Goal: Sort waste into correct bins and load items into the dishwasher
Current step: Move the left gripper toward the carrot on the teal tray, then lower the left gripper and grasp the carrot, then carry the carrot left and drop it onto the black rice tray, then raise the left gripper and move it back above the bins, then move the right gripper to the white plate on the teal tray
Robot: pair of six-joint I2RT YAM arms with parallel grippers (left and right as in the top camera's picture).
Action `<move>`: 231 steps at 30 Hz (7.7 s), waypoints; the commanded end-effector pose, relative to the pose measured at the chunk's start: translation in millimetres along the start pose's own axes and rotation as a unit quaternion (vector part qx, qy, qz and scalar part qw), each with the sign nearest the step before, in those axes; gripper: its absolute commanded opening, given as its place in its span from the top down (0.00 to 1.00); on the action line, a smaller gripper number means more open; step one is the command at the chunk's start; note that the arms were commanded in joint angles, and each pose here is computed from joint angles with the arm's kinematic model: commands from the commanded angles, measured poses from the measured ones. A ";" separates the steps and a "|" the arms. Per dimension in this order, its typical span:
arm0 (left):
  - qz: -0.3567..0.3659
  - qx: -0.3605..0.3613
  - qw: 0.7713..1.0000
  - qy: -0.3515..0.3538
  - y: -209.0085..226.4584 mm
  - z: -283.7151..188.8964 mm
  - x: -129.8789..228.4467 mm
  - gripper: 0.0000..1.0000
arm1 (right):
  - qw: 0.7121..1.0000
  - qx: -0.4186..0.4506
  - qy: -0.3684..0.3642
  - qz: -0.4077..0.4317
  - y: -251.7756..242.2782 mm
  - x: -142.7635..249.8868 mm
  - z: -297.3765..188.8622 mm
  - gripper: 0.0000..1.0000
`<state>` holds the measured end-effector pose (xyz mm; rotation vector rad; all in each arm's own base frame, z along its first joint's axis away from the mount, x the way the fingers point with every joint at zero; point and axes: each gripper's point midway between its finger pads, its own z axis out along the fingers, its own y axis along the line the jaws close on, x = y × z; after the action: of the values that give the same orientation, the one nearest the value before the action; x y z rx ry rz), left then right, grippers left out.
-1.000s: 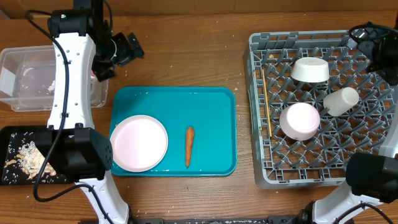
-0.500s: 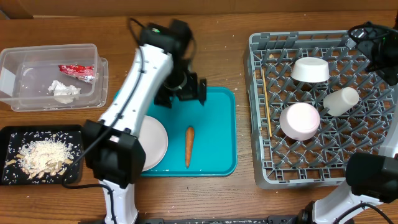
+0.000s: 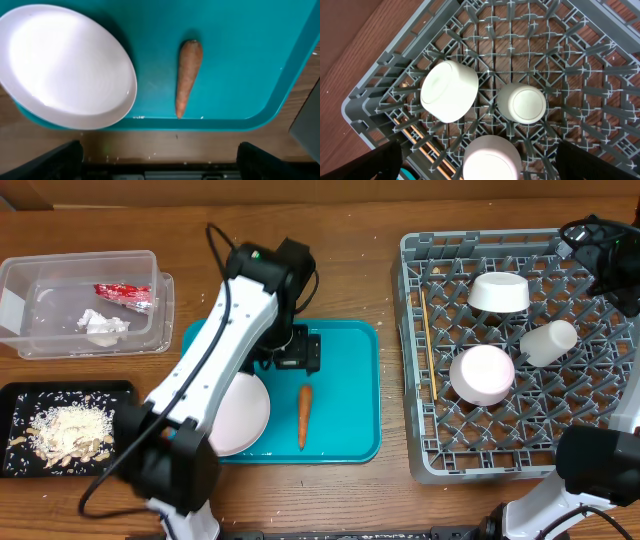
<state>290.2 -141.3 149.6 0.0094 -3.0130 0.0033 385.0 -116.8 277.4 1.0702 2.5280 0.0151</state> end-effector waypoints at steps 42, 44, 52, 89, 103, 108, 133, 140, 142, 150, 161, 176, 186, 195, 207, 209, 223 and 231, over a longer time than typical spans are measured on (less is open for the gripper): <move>0.009 -0.007 1.000 0.016 -27.4 143.2 9.2 0.06 | 1.000 -0.009 -0.017 0.001 2.2 -4.2 -10.8 0.00; 0.011 -0.007 1.000 0.017 -26.8 144.8 9.6 0.07 | 1.000 -0.009 -0.017 0.001 2.2 -4.2 -10.8 0.00; 0.023 -0.003 1.000 0.014 -32.1 158.3 15.8 0.10 | 1.000 -0.009 -0.017 0.001 2.3 -4.3 -10.8 0.00; -0.065 -0.006 0.998 -0.023 15.4 43.0 -42.8 0.92 | 1.000 -0.009 -0.017 0.001 2.3 -4.3 -10.8 0.00; -0.415 0.094 0.904 -0.039 236.6 8.1 -65.2 0.94 | 1.000 -0.009 -0.017 0.001 2.3 -4.3 -10.8 0.00; -0.501 0.098 0.858 -0.055 301.9 10.3 -48.6 0.95 | 1.000 -0.009 -0.017 0.001 2.3 -4.3 -10.8 0.00; -0.633 -0.003 0.772 -0.056 390.5 92.2 3.3 0.70 | 1.000 -0.009 -0.017 0.001 2.2 -4.2 -10.8 0.00; -0.633 -0.003 0.773 -0.049 388.3 92.5 5.8 0.50 | 1.000 -0.009 -0.017 0.001 2.3 -4.3 -10.8 0.00; -0.632 -0.003 0.773 -0.047 387.5 92.5 6.9 0.50 | 1.000 -0.009 -0.017 0.001 2.2 -4.2 -10.8 0.00; -0.601 0.057 0.794 -0.075 376.0 59.3 -11.9 0.51 | 1.000 -0.009 -0.017 0.001 2.3 -4.3 -10.8 0.00; -0.383 0.165 0.891 -0.179 255.0 -44.7 -61.8 0.45 | 1.000 -0.009 -0.017 0.001 2.3 -4.3 -10.8 0.00; -0.108 -0.006 0.994 -0.011 36.5 74.7 -39.8 0.37 | 1.000 -0.009 -0.017 0.001 2.3 -4.3 -10.8 0.00; -0.112 -0.017 0.994 0.001 35.0 93.2 -46.0 0.40 | 1.000 -0.009 -0.017 0.001 2.3 -4.3 -10.8 0.00; -0.181 -0.023 0.981 -0.071 100.9 9.9 -84.3 0.45 | 1.000 -0.009 -0.017 0.001 2.3 -4.3 -10.8 0.00; -0.386 -0.035 0.904 -0.179 246.6 -63.3 -105.5 0.00 | 1.000 -0.009 -0.017 0.001 2.3 -4.3 -10.8 0.00; -0.402 -0.005 0.900 -0.167 253.9 -60.2 -101.7 0.00 | 1.000 -0.009 -0.017 0.001 2.3 -4.3 -10.8 0.00; -0.443 0.013 0.881 -0.166 285.6 -59.1 -93.6 0.00 | 0.986 -0.161 0.040 -0.004 55.5 11.7 -20.4 0.00; -0.456 0.020 0.873 -0.171 290.9 -59.8 -94.8 0.00 | 0.937 -0.271 0.169 -0.142 120.0 102.9 -45.3 0.00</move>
<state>391.9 146.4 187.9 1.4808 -3.0033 -0.0627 392.2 -14.7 289.4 0.8427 2.6436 0.6939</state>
